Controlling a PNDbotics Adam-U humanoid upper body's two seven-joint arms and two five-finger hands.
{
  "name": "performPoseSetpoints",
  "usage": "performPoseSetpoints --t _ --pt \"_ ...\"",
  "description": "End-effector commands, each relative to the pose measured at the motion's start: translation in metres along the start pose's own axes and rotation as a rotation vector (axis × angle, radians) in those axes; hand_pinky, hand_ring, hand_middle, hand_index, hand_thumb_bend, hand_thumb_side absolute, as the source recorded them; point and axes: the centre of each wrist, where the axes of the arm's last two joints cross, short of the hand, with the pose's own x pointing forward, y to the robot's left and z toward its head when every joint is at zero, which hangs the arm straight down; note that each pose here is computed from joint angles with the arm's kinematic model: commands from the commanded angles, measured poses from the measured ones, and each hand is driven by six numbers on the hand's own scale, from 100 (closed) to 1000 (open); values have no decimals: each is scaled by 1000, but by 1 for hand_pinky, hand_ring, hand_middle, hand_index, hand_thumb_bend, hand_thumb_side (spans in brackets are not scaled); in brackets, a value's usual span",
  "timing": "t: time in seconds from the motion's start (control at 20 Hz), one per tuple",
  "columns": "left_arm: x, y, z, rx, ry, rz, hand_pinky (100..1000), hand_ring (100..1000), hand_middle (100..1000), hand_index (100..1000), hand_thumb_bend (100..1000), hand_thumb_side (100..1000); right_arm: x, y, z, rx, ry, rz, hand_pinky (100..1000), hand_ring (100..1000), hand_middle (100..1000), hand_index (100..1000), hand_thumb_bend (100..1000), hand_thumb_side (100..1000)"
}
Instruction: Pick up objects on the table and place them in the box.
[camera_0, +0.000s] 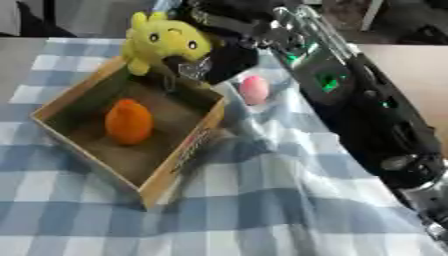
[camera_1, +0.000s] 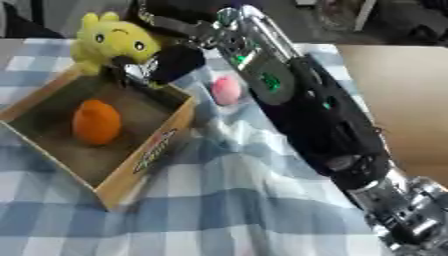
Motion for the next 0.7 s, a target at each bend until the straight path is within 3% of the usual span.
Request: performPoseSetpoints --t 0.05,0.4,0.45,0.7 --pt "7 -1 -6 -12 -37 15 310 713 618 807 100 681 -1 8 -15 -8 18 35 390 516 438 608 100 693" --pt "8 -4 -8 -11 -43 27 310 713 619 807 100 680 2 53 -36 -19 90 103 425 542 453 677 100 711" --pt "9 -4 -8 -11 -43 29 310 714 619 807 100 681 3 60 -38 -13 98 112 447 572 475 711 100 749" --pt "9 -5 -9 -10 -44 32 310 715 620 807 100 681 12 91 -45 37 110 166 472 614 508 752 100 771"
